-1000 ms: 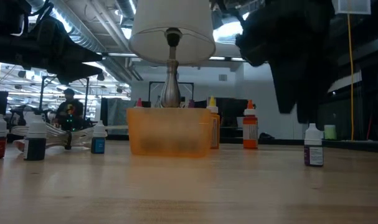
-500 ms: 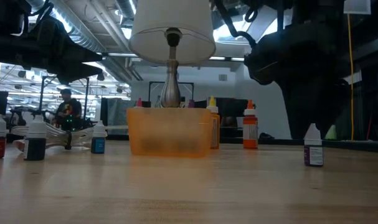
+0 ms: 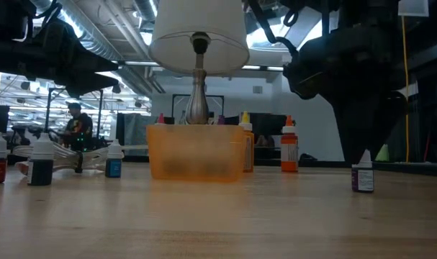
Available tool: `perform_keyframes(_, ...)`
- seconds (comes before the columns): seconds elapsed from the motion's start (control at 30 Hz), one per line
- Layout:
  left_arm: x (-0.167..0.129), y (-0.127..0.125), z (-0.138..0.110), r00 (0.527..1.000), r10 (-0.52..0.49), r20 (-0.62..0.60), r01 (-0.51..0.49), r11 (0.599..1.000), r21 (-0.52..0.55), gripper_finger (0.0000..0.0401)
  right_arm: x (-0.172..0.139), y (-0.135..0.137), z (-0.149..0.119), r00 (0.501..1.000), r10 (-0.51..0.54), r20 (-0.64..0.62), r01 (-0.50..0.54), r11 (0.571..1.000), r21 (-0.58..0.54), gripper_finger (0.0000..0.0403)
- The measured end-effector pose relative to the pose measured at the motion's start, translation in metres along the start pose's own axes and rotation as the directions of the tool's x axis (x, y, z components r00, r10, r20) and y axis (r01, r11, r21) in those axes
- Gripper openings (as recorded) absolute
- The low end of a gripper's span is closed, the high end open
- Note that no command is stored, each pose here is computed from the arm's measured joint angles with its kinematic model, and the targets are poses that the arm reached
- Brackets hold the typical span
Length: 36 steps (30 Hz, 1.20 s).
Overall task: Pick & Place food coloring
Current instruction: Put the small purple food coloring bottle into the bin
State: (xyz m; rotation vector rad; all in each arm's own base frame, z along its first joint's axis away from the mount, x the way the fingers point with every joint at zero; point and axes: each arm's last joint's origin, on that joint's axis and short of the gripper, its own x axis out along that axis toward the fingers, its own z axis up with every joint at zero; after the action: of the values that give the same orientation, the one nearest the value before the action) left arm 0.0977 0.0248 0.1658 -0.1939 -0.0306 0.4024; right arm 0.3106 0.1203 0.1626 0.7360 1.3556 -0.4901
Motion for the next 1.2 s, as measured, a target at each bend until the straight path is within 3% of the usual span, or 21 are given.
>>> perform_keyframes(0.4, 0.000, 0.000, 0.000, 1.000, 0.000, 0.000, 0.000, 1.000, 0.000, 0.0294, -0.005, 0.002, 0.000, 1.000, -0.008, -0.022, 0.007, 0.999, -0.054, 0.0060)
perform_keyframes(0.97, 0.000, 0.000, 0.000, 1.000, 0.000, 0.000, 0.000, 1.000, 0.000, 0.0294, -0.089, 0.031, 0.058, 0.999, -0.035, 0.016, 0.038, 0.952, -0.303, 0.0066)
perform_keyframes(1.2, 0.000, 0.000, 0.000, 1.000, 0.000, 0.000, 0.000, 1.000, 0.000, 0.0294, -0.104, 0.053, 0.092, 0.998, -0.019, 0.065, 0.043, 0.921, -0.387, 0.0066)
